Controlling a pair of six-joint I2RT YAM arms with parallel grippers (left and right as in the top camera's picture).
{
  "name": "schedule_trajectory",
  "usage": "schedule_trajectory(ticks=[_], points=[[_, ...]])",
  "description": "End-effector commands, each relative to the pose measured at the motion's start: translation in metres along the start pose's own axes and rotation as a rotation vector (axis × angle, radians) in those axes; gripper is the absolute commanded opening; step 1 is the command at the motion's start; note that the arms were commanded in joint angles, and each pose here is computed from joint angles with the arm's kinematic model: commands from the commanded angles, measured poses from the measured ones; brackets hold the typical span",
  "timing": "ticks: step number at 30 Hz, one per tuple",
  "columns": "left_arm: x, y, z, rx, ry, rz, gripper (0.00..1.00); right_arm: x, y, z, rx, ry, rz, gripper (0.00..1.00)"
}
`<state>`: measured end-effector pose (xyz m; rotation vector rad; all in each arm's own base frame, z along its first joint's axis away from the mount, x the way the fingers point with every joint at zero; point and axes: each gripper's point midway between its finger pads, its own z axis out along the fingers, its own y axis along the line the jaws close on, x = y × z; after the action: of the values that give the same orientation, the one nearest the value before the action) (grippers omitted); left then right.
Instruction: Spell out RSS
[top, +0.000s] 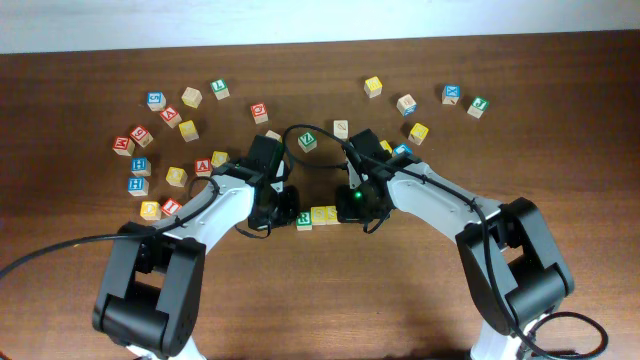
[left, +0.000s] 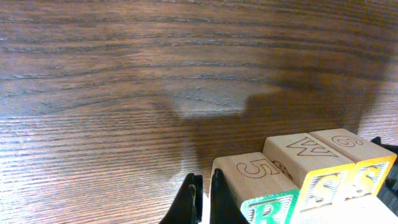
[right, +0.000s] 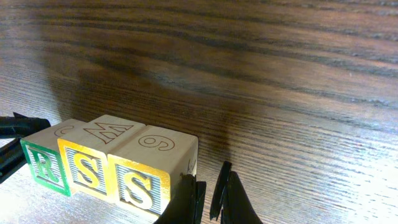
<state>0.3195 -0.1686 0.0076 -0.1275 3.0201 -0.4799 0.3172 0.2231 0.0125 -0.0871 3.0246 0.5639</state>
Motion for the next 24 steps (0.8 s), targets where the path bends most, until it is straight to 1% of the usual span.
schedule_trajectory(ticks=[1, 9, 12, 14, 15, 17, 24], points=[[0.006, -0.004, 0.004, 0.027, 0.029, -0.011, 0.0, 0.004, 0.003, 0.005, -0.007, 0.013, -0.055, 0.04], [0.007, 0.003, 0.004, -0.006, 0.029, -0.015, 0.0, 0.005, 0.002, 0.005, 0.001, 0.015, -0.065, 0.05], [0.009, 0.004, 0.004, -0.013, 0.038, -0.018, 0.0, 0.005, 0.001, 0.005, 0.003, 0.017, -0.064, 0.07], [0.01, 0.013, 0.004, -0.059, 0.036, -0.022, 0.0, 0.004, 0.0, 0.005, 0.004, 0.015, -0.062, 0.09], [0.01, 0.018, 0.003, -0.087, 0.033, -0.024, 0.0, 0.004, -0.001, 0.005, 0.012, 0.014, -0.062, 0.12], [0.009, 0.027, 0.002, -0.134, 0.026, -0.027, 0.0, 0.005, -0.004, 0.005, 0.027, 0.014, -0.043, 0.15], [0.007, 0.039, -0.022, -0.166, 0.047, -0.066, 0.0, 0.008, -0.006, 0.004, 0.039, 0.028, 0.007, 0.15]])
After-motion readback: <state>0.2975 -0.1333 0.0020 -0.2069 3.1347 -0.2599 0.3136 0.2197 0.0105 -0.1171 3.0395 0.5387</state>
